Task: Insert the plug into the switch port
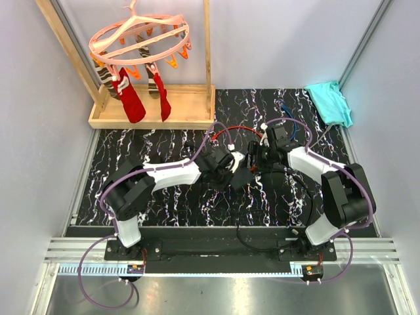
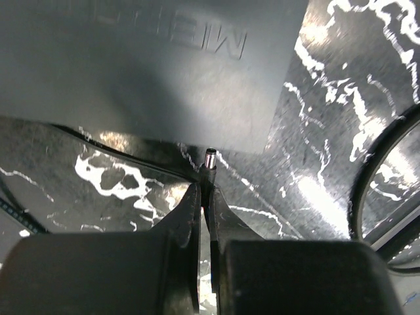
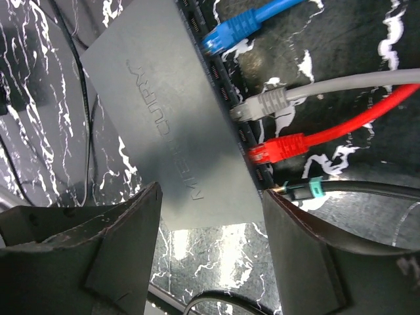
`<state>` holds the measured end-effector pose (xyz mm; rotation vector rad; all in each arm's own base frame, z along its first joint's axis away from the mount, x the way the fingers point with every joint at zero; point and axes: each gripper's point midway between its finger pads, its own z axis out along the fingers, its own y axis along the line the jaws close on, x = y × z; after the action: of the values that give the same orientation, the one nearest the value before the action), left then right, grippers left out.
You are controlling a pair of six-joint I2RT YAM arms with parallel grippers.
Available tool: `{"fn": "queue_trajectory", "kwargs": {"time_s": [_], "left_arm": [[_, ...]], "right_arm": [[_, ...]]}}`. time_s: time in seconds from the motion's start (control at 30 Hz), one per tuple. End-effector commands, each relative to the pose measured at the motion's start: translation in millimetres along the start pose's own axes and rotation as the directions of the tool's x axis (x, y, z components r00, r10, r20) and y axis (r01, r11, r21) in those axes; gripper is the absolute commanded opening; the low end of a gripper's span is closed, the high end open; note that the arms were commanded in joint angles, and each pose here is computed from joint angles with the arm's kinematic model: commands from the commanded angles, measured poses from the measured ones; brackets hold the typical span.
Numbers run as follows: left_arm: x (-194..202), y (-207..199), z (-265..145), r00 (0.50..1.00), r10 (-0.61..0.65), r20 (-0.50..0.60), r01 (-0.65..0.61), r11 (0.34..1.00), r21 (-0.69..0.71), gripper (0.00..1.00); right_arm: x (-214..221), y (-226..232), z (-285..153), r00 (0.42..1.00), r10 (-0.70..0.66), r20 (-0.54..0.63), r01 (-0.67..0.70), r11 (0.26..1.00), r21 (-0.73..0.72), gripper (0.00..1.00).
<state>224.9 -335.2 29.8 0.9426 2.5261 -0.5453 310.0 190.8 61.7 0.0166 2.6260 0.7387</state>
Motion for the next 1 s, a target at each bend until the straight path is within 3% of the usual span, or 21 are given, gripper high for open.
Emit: {"fn": "queue_trajectory", "kwargs": {"time_s": [0.0,0.97], "left_arm": [[-16.2,-10.6,4.2,0.998,-0.001,0.058,-0.002,0.999,0.045,0.0],[-15.6,0.0,8.8,1.0,-0.017,0.024,0.018,1.0,-0.019,0.0]], "right_arm": [[-17.2,15.4,-1.0,0.999,-0.017,0.033,0.019,0.998,-0.063,0.7],[-4.2,8.4,11.0,0.999,-0.033,-0.014,0.032,0.997,-0.07,0.67]]}}
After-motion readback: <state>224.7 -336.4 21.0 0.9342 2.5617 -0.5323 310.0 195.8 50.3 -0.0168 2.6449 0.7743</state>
